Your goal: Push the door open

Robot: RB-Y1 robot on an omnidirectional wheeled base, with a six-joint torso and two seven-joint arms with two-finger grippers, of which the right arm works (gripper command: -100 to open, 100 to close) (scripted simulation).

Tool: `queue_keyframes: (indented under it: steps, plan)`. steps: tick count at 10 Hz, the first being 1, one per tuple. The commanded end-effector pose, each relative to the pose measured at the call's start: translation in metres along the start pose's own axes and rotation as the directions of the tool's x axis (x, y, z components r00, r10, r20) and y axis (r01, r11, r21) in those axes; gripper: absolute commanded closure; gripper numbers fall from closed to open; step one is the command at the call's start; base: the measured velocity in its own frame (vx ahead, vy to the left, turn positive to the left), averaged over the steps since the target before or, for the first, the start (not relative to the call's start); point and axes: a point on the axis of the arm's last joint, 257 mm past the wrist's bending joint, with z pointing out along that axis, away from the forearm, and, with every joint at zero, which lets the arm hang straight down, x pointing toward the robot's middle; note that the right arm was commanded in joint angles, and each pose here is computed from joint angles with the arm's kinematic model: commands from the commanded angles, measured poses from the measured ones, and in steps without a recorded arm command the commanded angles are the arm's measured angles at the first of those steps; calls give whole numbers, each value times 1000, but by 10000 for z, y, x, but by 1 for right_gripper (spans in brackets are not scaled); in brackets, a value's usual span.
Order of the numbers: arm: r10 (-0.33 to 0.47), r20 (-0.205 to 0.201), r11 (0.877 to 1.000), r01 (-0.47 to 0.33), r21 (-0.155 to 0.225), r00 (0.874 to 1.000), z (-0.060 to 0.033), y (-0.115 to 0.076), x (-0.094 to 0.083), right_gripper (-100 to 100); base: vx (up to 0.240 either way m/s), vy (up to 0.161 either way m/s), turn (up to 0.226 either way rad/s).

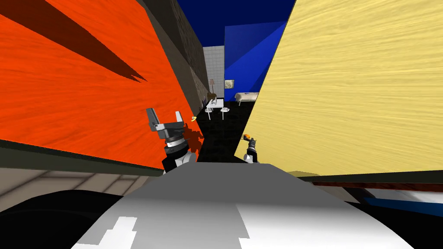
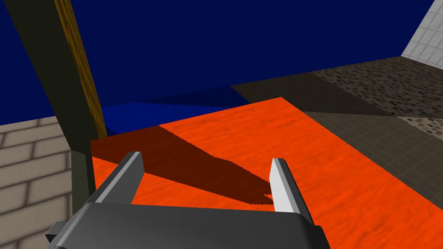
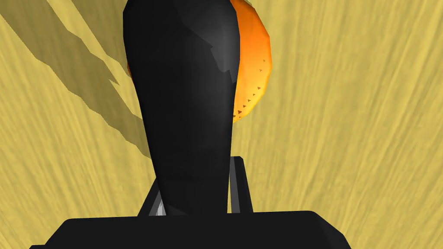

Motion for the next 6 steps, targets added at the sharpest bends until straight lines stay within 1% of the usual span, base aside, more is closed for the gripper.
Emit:
queue_keyframes:
  steps: [1,4,5,6]
  plan:
    - [7,22,1000,-7,-7,1000,31,29,-51,100,178,41,-67]
    - [25,54,1000,-25,3,998,10,-3,-103,100,171,42,-63]
    - [15,57,1000,-15,9,998,-4,-33,-168,100,68,7,-42]
    - [10,86,1000,-11,3,996,19,-15,-317,100,114,-21,-34]
